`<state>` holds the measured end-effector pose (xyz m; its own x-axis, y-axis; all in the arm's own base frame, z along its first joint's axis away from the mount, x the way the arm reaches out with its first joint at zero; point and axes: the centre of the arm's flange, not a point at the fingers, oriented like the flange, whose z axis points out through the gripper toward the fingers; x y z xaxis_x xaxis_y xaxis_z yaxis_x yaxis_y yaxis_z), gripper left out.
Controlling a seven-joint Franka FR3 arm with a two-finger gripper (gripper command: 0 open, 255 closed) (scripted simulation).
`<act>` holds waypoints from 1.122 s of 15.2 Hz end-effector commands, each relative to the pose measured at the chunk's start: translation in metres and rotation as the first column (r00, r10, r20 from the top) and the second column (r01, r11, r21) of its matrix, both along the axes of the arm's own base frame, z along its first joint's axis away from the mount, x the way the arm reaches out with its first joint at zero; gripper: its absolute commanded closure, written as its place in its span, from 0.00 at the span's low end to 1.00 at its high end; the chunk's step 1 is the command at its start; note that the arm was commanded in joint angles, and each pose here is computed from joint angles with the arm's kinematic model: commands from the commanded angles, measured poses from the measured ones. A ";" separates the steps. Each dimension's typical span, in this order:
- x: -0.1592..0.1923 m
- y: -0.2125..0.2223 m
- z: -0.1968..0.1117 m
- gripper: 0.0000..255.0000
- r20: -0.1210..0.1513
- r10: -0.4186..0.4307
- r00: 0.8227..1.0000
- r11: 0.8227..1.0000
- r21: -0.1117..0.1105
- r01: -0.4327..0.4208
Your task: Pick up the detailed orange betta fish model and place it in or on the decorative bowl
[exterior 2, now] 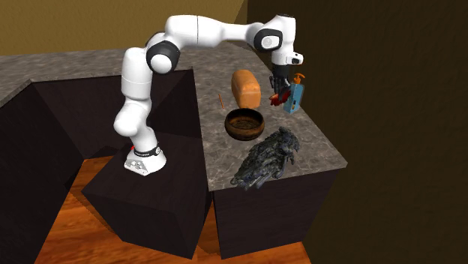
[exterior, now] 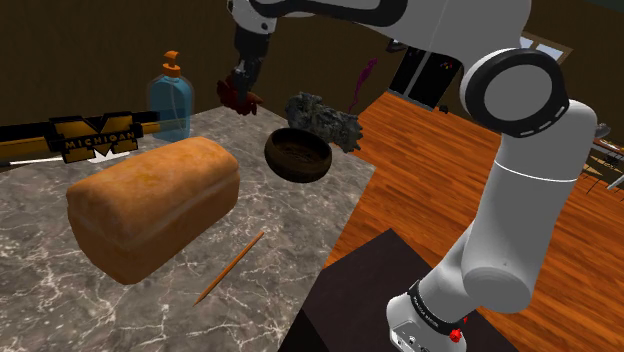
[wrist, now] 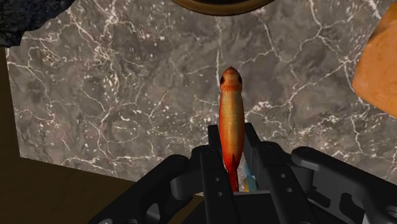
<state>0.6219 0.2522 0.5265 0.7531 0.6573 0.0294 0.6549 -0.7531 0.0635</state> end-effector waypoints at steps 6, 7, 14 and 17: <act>-0.001 0.000 0.037 1.00 -0.001 0.000 1.000 1.000 0.000 0.000; -0.001 0.000 0.043 1.00 -0.001 0.000 1.000 1.000 0.000 0.000; -0.042 -0.033 0.057 1.00 -0.001 0.000 1.000 1.000 0.000 0.000; -0.072 -0.058 0.058 1.00 -0.001 0.000 1.000 1.000 0.000 0.000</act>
<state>0.5588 0.2021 0.5830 0.7530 0.6574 0.0291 0.6549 -0.7530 0.0636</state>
